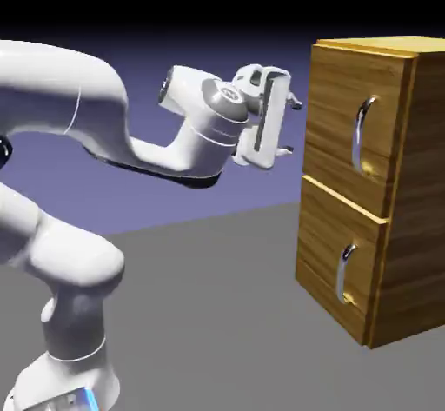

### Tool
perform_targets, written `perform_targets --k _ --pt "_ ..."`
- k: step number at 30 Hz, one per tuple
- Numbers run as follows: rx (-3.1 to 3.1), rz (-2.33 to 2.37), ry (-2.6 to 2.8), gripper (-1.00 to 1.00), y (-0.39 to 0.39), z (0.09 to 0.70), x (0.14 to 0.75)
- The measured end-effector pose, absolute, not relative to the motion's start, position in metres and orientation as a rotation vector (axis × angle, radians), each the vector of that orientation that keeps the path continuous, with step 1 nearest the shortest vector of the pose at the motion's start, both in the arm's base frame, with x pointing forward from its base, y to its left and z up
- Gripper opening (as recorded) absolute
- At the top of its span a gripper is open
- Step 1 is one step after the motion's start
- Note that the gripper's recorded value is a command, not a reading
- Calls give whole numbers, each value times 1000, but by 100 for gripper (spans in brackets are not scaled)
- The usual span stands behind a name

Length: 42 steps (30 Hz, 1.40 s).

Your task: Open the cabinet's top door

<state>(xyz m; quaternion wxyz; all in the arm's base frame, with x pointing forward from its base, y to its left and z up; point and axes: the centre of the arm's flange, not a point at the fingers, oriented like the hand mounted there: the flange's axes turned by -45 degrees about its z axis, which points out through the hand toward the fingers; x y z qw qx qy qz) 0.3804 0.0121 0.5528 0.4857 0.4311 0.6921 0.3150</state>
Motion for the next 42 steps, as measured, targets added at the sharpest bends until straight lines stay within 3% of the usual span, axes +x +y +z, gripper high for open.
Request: perform_targets --k 27,32,33,42 --pt "-53 53 1570 0 -65 501 436" --pt "-53 53 1570 0 -62 501 484" --pt "-53 53 1570 -100 -61 501 486" --pt "21 -21 1570 -100 -49 502 463"
